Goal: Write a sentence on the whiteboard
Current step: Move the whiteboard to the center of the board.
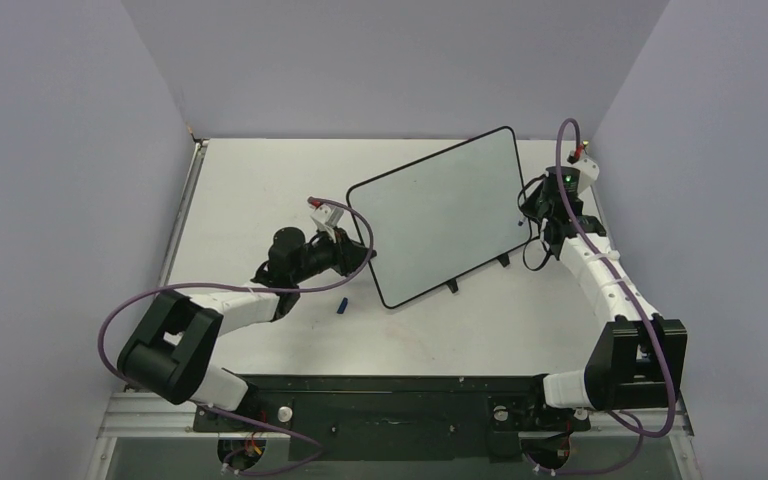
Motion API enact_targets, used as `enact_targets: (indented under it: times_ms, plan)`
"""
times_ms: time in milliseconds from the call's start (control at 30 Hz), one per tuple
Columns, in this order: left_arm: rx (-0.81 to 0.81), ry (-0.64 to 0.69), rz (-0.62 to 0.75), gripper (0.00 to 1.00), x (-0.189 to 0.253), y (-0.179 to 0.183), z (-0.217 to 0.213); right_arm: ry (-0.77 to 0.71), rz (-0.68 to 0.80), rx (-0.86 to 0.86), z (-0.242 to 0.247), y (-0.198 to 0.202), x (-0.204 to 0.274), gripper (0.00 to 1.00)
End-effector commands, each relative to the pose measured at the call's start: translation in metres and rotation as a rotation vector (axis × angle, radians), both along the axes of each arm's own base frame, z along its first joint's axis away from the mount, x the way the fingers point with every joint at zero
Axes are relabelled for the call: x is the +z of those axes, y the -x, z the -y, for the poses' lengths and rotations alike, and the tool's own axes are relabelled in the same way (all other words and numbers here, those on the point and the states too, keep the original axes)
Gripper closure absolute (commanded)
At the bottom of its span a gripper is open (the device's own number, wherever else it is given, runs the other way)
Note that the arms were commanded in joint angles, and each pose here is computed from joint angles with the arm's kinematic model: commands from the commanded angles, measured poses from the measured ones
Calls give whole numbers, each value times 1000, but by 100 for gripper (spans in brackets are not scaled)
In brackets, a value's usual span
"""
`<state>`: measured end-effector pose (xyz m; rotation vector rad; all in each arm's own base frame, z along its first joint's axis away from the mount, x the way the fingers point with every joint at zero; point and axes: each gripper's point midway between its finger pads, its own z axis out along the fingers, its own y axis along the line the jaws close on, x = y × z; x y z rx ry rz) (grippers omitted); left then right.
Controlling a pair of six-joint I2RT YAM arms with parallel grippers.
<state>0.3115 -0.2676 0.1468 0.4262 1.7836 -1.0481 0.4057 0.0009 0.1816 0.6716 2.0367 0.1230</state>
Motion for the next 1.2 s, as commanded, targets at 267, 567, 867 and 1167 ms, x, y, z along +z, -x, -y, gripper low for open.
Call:
enact_targets:
  times_ms: [267, 567, 867, 1167]
  plan:
    - [-4, -73, 79, 100, -10, -12, 2, -16, 53, -1, 8, -8, 17, 100]
    - [29, -102, 67, 89, -23, -19, -4, -14, 56, 6, 8, 6, 22, 100]
    - [39, -110, 83, 80, -21, -20, -6, -13, 58, 7, 8, 8, 23, 100]
    - [40, -113, 95, 73, -18, -21, -7, -16, 48, 9, 7, 6, 19, 100]
